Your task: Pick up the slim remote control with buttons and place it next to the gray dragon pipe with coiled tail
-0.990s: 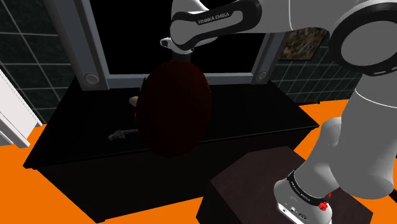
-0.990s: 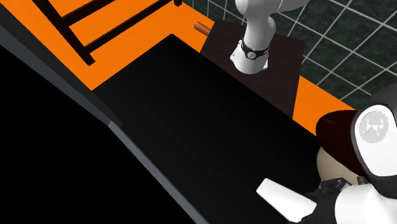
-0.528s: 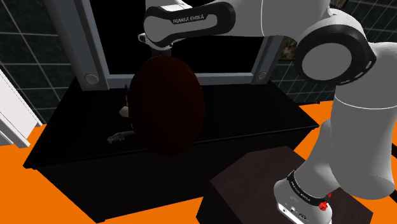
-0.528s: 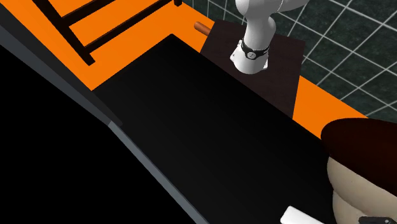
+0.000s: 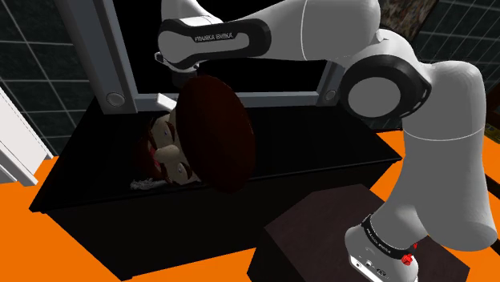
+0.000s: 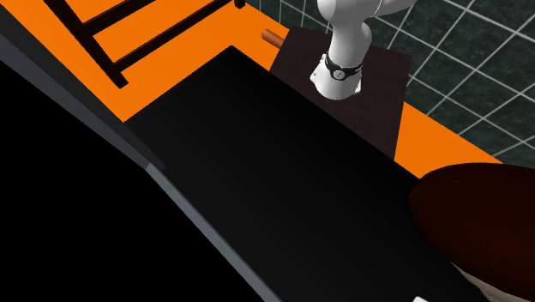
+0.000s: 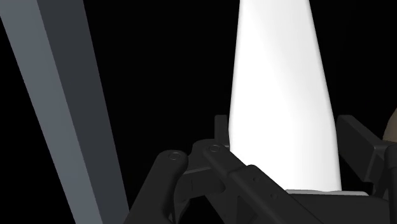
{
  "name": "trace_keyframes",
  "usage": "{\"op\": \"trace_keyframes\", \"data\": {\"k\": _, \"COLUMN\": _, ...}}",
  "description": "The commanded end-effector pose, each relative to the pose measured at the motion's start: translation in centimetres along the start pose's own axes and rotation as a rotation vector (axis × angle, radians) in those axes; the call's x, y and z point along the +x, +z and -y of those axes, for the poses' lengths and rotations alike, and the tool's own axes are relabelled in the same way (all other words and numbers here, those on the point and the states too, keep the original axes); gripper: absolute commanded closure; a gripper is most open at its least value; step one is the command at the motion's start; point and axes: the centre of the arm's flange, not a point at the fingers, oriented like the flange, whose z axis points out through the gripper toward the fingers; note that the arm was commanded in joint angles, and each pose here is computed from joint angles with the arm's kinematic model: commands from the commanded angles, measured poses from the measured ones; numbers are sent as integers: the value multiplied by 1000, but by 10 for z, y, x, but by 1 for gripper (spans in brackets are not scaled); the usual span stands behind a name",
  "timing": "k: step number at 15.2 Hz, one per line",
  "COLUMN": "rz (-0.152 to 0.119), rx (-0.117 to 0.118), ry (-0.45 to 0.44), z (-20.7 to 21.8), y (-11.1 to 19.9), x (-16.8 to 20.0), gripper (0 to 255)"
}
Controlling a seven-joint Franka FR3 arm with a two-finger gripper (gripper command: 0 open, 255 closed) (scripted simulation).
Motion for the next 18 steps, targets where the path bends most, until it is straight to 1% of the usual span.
{"op": "trace_keyframes", "data": {"k": 1, "rz": 6, "rx": 11, "ry": -7, "z": 4, "y": 17, "x": 2, "gripper": 255}}
{"op": "trace_keyframes", "data": {"k": 11, "rz": 6, "rx": 11, "ry": -7, "z": 4, "y": 68, "x": 2, "gripper": 255}}
{"op": "trace_keyframes", "data": {"k": 18, "rz": 6, "rx": 11, "ry": -7, "z": 4, "y": 68, "x": 2, "gripper": 255}}
